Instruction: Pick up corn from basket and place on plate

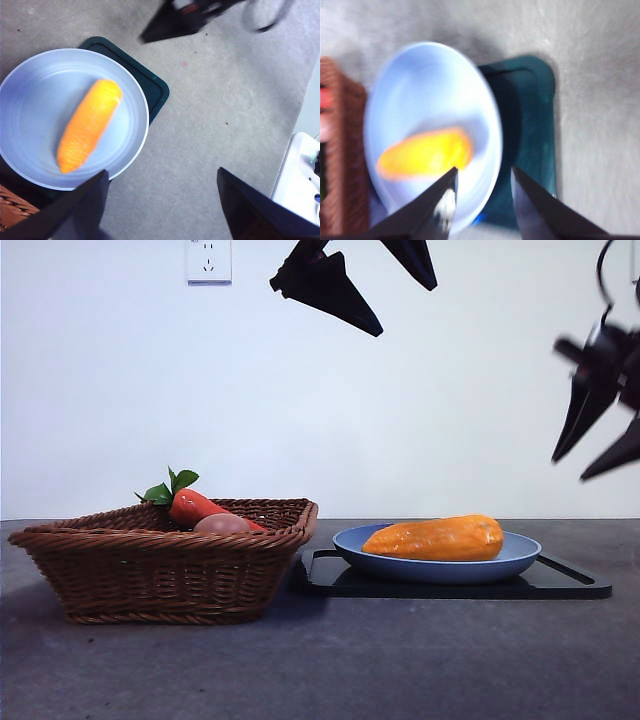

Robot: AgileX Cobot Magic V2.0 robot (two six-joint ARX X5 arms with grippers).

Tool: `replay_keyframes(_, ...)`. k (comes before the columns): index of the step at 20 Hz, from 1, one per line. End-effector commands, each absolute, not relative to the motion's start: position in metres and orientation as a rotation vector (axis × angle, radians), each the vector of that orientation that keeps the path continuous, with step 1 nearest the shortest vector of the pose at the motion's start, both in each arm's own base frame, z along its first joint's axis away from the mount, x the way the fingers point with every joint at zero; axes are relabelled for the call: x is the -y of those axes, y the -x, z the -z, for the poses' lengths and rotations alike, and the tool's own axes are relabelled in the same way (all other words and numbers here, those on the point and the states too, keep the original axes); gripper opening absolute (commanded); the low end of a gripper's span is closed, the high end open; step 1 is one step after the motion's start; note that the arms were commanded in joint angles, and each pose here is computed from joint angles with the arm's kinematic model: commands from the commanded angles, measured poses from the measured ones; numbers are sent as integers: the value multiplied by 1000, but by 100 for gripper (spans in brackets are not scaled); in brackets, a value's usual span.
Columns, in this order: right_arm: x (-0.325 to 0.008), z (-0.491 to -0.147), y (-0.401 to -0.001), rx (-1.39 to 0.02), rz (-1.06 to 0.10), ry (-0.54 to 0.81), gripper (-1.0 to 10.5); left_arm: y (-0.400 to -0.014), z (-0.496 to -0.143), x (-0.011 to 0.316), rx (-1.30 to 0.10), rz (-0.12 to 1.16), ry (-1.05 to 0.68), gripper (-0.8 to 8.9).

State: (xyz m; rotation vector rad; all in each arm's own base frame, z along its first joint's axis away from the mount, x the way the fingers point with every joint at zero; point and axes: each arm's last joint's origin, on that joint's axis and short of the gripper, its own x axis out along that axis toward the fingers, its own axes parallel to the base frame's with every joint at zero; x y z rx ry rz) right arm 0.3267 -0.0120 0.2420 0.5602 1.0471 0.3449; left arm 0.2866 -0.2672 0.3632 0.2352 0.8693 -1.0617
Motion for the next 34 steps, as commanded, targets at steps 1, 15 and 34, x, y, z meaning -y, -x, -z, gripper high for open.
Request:
replay_keyframes(1, 7, -272, -306, -1009, -416, -461, 178, -290, -365, 271, -854, 1072, -239, 351)
replay_keyframes(15, -37, -330, -214, -1026, -674, -194, 4, -290, -360, 262, -940, 1051, -254, 7)
replay_keyframes(34, -29, -344, -235, -765, -653, -143, 4, -305, -377, 274, -657, 1077, -214, 8)
